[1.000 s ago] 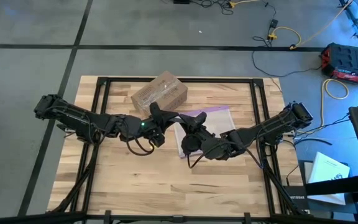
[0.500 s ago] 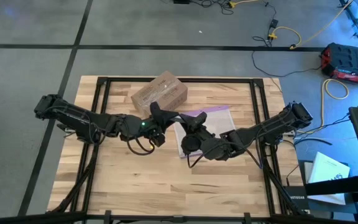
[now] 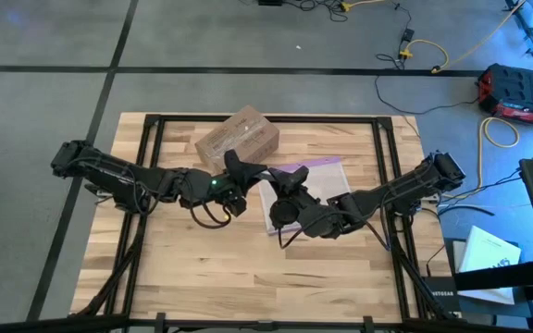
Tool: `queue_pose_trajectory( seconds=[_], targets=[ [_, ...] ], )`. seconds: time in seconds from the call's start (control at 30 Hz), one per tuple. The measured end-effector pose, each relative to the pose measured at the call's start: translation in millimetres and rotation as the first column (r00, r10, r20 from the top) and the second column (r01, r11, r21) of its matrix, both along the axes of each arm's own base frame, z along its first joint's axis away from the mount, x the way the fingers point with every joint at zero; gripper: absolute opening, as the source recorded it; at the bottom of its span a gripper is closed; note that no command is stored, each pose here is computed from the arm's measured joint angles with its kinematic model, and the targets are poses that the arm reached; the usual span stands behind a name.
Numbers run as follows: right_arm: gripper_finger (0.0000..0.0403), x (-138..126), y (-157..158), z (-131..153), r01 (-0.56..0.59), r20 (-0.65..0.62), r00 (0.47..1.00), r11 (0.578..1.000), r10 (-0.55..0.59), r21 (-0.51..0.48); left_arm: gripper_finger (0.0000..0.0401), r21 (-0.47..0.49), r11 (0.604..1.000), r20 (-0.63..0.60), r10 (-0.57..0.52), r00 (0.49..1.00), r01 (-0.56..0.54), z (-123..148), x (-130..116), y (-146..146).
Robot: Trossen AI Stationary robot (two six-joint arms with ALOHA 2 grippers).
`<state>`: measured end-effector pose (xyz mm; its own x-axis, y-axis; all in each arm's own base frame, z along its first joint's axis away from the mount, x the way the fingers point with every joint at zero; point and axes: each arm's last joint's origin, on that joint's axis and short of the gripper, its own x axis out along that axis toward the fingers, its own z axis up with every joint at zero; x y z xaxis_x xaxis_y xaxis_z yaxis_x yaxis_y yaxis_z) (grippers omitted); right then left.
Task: Unpack boxes
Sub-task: Open the cutter
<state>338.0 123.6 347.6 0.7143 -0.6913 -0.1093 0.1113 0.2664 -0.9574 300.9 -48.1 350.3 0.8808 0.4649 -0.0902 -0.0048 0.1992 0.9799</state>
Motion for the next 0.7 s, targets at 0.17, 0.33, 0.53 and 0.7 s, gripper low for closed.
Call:
queue_pose_trajectory(
  seconds=[0.17, 0.33, 0.53, 0.7],
  targets=[
    [0.0109, -0.2, -0.1, -0.6, 0.001, -0.009, 1.000, 1.000, -0.001, -0.004, 0.0124, 0.001, 1.000, -0.001, 0.000, 1.000, 0.000, 0.0, -0.1, 0.0],
    [0.0108, -0.5, -0.2, -0.9, 0.001, -0.015, 1.000, 1.000, -0.001, -0.007, 0.0124, 0.002, 1.000, -0.002, 0.001, 1.000, -0.001, -0.2, -0.1, 0.2],
    [0.0108, -0.5, -0.4, -1.1, 0.003, -0.018, 1.000, 1.000, -0.003, -0.009, 0.0124, 0.005, 1.000, -0.005, 0.012, 1.000, -0.012, -0.3, 0.5, 3.8],
    [0.0108, -0.7, -0.5, -1.1, 0.006, -0.019, 1.000, 1.000, -0.006, -0.011, 0.0124, 0.015, 1.000, -0.009, 0.018, 1.000, -0.018, -0.2, 0.9, 6.3]
  ],
)
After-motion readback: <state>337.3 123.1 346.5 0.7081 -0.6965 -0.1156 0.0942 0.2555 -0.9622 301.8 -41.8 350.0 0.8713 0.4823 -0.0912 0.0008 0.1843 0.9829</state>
